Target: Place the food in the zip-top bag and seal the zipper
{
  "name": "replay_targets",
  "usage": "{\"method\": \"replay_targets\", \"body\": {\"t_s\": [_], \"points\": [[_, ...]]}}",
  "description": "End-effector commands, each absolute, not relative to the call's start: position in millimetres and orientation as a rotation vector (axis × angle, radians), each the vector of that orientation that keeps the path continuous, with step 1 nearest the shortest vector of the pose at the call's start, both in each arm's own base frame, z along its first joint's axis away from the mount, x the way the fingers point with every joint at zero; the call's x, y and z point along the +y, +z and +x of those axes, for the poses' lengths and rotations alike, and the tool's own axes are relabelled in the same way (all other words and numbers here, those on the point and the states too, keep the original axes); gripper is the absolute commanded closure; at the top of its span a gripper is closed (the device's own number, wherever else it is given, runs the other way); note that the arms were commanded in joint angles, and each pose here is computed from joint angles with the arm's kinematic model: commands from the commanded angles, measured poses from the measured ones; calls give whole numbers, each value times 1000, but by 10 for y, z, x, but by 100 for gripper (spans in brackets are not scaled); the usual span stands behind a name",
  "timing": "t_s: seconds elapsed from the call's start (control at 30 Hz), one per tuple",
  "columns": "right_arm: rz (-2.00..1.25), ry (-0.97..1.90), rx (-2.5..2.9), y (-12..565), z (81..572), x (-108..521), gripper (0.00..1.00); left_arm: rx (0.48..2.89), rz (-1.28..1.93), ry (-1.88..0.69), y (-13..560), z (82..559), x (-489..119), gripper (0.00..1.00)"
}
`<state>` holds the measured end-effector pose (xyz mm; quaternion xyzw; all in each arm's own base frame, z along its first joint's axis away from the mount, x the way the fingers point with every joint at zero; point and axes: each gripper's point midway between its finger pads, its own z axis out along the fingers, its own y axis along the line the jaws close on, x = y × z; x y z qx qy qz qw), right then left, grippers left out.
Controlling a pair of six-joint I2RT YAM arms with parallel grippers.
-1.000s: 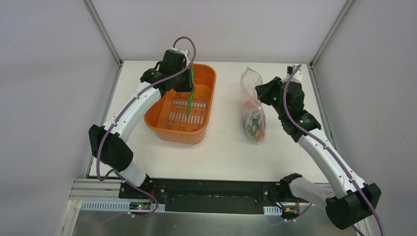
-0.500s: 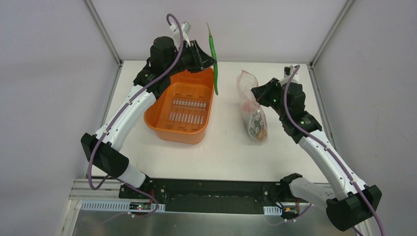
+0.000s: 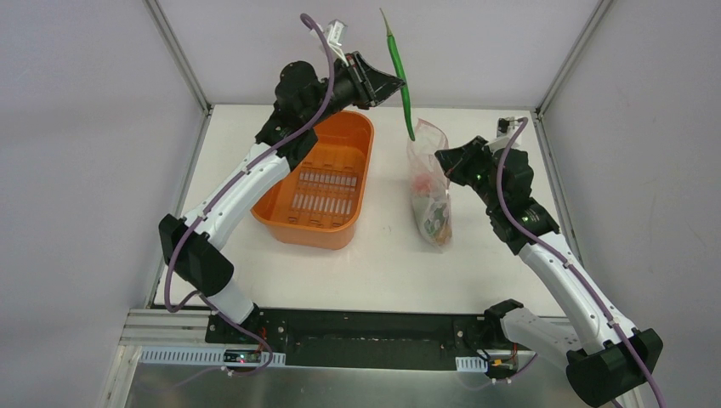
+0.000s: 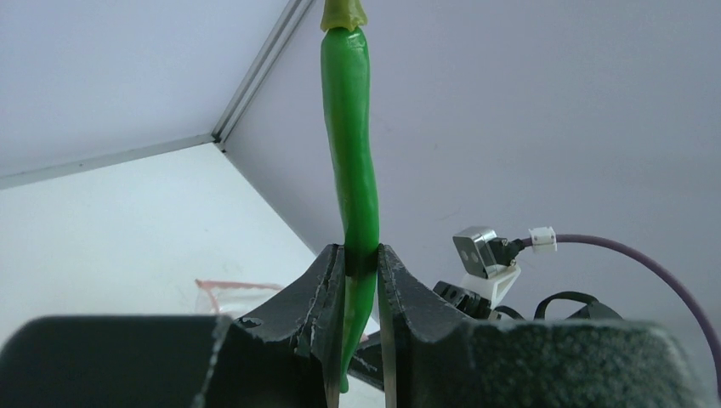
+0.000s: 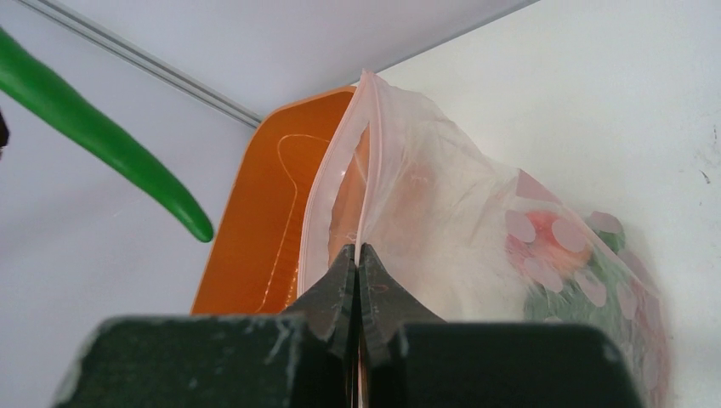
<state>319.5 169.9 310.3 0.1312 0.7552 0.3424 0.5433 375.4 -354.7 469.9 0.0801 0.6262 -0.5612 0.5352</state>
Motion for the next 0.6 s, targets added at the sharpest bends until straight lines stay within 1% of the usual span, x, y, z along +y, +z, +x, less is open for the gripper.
{"method": "replay_targets", "body": {"t_s": [0.0, 0.27, 0.5, 0.57], "points": [[326, 906, 1651, 3526, 3211, 1730, 100, 1325, 225, -1374, 5098, 3699, -3694, 82], [358, 922, 1620, 3607, 3234, 1713, 100, 1416, 263, -1297, 4671, 3824, -3918, 82], [418, 931, 1568, 3686, 3278, 1644, 100, 1526, 332, -1264, 4241, 3671, -4164, 78], [427, 928, 1559, 3708, 3273, 1626, 100, 1561, 367, -1252, 4133, 3590, -4177, 74]]}}
